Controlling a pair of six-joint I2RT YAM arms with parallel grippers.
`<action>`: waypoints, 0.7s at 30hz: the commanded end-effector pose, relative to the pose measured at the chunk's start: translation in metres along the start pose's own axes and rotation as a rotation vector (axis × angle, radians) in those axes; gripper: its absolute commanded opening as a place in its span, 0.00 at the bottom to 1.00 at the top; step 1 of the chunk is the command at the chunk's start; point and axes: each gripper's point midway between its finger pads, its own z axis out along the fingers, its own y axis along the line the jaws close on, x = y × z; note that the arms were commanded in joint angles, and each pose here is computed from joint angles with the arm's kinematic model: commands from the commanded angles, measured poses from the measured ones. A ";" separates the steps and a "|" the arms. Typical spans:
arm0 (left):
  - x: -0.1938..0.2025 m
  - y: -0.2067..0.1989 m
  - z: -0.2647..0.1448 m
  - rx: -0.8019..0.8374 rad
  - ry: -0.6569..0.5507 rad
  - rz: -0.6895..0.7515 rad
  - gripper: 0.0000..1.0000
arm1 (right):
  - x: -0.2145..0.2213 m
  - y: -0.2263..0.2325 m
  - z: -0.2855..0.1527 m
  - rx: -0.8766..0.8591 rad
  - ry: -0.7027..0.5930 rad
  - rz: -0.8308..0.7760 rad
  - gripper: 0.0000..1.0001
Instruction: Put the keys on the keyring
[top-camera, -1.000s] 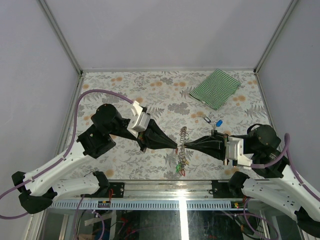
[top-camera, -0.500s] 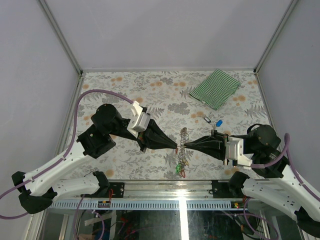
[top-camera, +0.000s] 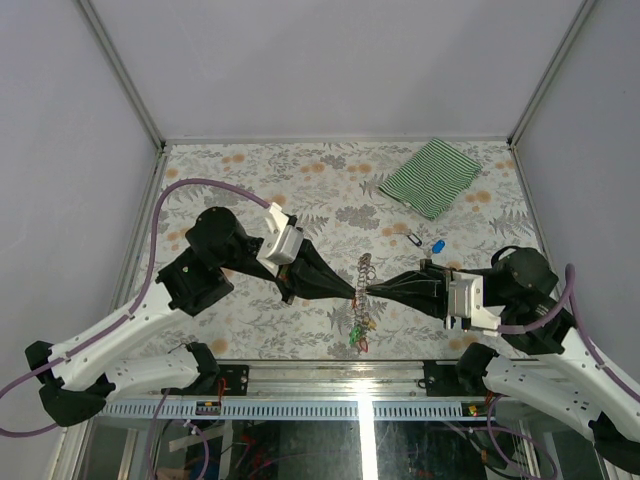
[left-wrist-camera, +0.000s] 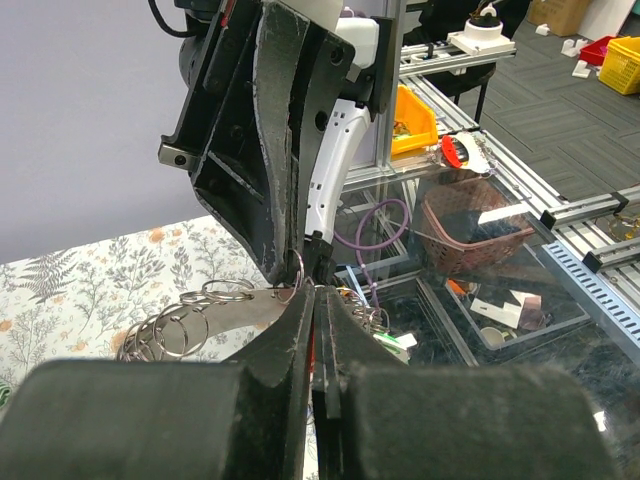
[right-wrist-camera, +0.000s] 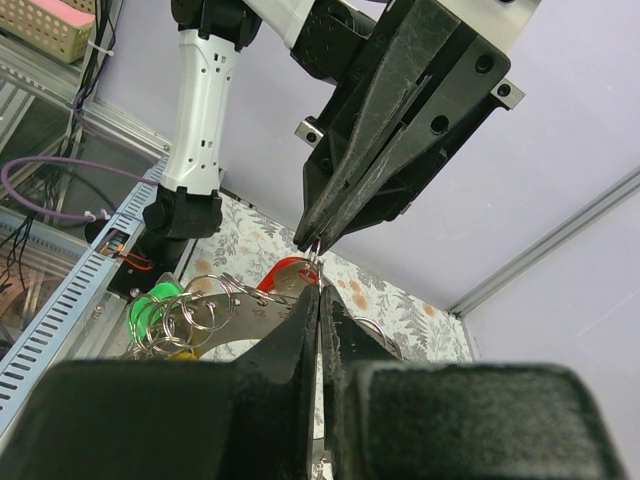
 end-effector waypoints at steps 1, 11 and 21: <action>-0.017 -0.006 0.002 0.029 -0.032 0.055 0.00 | -0.038 -0.018 0.001 0.040 -0.094 -0.101 0.02; -0.020 -0.005 0.001 0.016 -0.037 0.064 0.00 | -0.040 -0.017 0.001 0.034 -0.098 -0.099 0.02; -0.023 -0.005 -0.004 -0.023 -0.048 0.092 0.00 | -0.041 -0.013 -0.005 0.043 -0.090 -0.072 0.02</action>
